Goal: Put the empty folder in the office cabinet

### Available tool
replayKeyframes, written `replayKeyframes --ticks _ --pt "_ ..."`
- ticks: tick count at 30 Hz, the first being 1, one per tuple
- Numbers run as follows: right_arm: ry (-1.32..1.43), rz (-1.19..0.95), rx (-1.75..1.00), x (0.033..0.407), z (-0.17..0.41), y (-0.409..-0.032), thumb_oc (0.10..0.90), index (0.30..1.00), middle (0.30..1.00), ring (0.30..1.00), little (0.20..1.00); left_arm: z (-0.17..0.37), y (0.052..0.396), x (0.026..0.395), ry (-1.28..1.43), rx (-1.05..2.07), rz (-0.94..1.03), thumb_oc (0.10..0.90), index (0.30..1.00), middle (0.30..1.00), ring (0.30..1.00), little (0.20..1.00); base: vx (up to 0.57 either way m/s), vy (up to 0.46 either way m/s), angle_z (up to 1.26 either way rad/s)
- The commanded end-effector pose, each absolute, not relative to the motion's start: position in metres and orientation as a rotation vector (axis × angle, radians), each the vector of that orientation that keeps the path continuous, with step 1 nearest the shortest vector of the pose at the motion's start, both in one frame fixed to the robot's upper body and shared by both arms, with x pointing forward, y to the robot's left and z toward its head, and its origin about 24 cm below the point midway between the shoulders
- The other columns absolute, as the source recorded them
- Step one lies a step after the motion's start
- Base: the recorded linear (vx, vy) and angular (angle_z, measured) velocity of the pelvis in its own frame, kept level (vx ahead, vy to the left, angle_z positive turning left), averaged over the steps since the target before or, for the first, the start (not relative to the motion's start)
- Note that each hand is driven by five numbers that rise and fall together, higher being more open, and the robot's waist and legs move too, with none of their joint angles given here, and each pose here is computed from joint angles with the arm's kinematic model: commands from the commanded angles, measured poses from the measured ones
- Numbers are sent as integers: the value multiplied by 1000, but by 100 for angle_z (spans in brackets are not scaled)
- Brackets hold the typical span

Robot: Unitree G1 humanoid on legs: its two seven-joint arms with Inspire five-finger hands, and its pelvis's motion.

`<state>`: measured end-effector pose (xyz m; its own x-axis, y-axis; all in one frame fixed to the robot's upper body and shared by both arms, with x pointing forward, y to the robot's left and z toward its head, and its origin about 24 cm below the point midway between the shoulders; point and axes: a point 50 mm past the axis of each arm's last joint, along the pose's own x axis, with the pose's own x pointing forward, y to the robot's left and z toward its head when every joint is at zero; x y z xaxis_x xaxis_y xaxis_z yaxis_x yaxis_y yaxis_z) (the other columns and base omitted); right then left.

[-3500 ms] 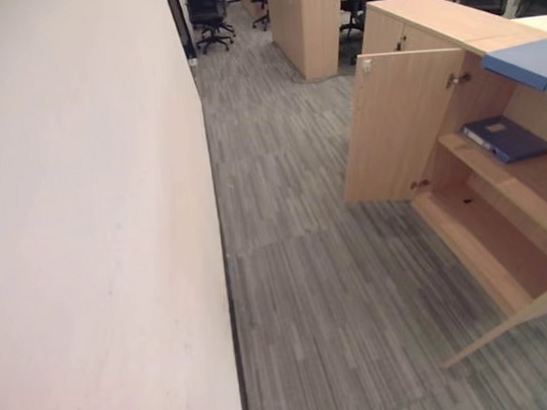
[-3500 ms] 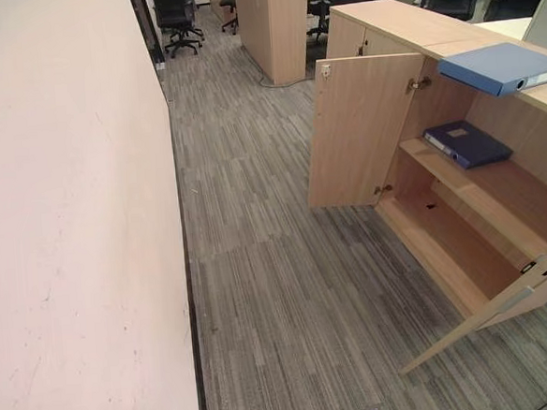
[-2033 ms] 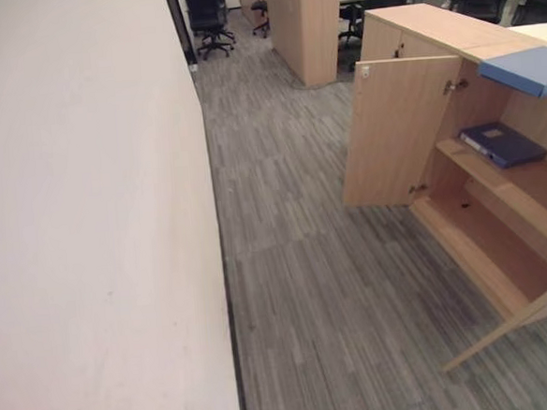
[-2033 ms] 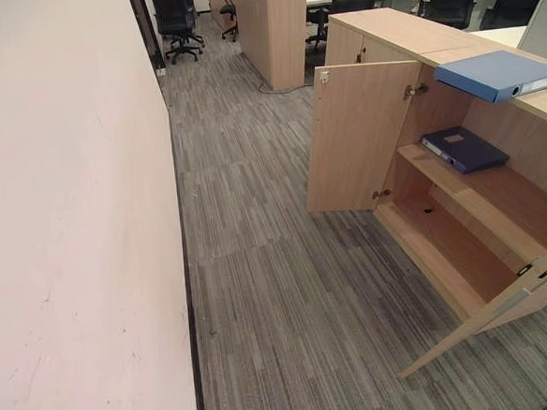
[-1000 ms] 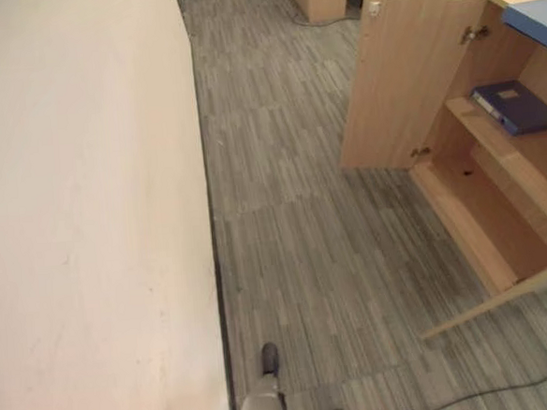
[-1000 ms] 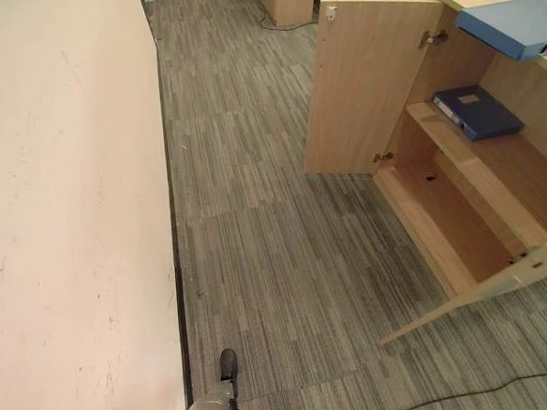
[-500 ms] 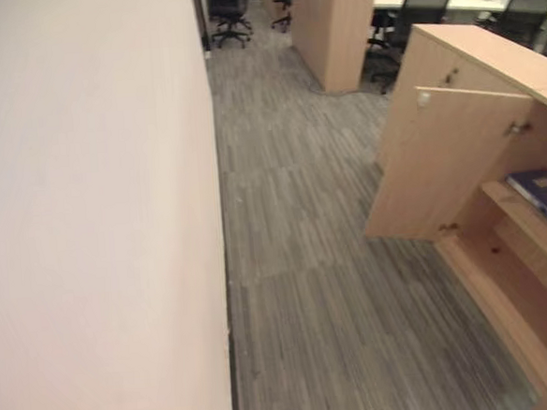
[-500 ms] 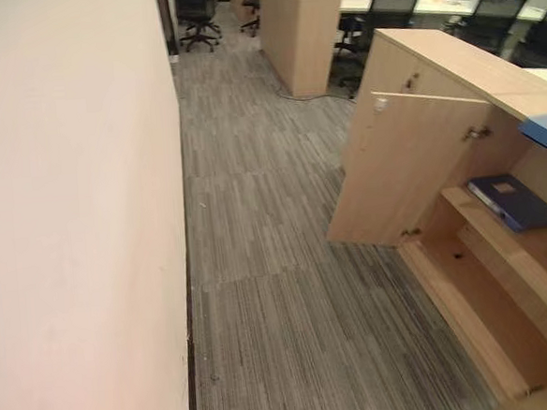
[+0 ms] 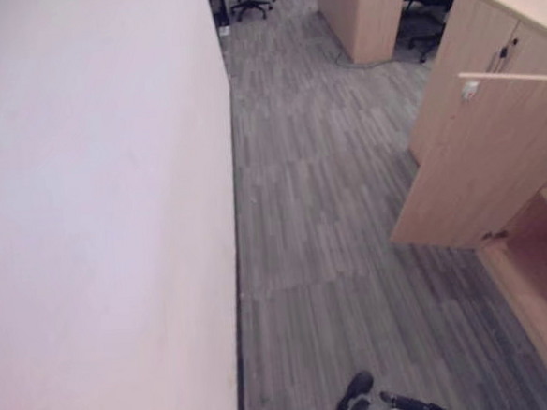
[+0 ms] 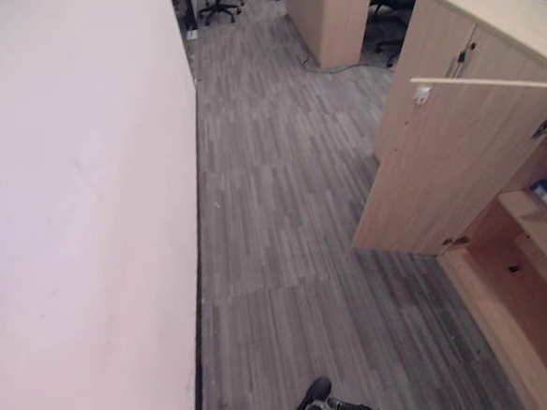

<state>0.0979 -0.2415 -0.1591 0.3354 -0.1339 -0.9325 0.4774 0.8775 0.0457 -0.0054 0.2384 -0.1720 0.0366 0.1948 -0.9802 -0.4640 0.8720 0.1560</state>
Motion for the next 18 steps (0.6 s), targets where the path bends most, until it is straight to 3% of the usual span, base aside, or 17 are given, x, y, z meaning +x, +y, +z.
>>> replayKeyframes --ticks 1,9,18 --pt "1134 -458 339 101 -157 -248 800 900 900 900 900 -169 250 15 1400 -149 511 800 900 900 900 900 212 -122 3" --pt "1165 -489 332 89 -159 -251 800 900 900 900 900 -166 258 22 1359 -131 555 800 900 900 900 900 241 -194 -15" --pt "1135 -494 307 94 -155 -261 800 900 900 900 900 -168 251 15 1377 -128 557 800 900 900 900 900 139 92 -41"
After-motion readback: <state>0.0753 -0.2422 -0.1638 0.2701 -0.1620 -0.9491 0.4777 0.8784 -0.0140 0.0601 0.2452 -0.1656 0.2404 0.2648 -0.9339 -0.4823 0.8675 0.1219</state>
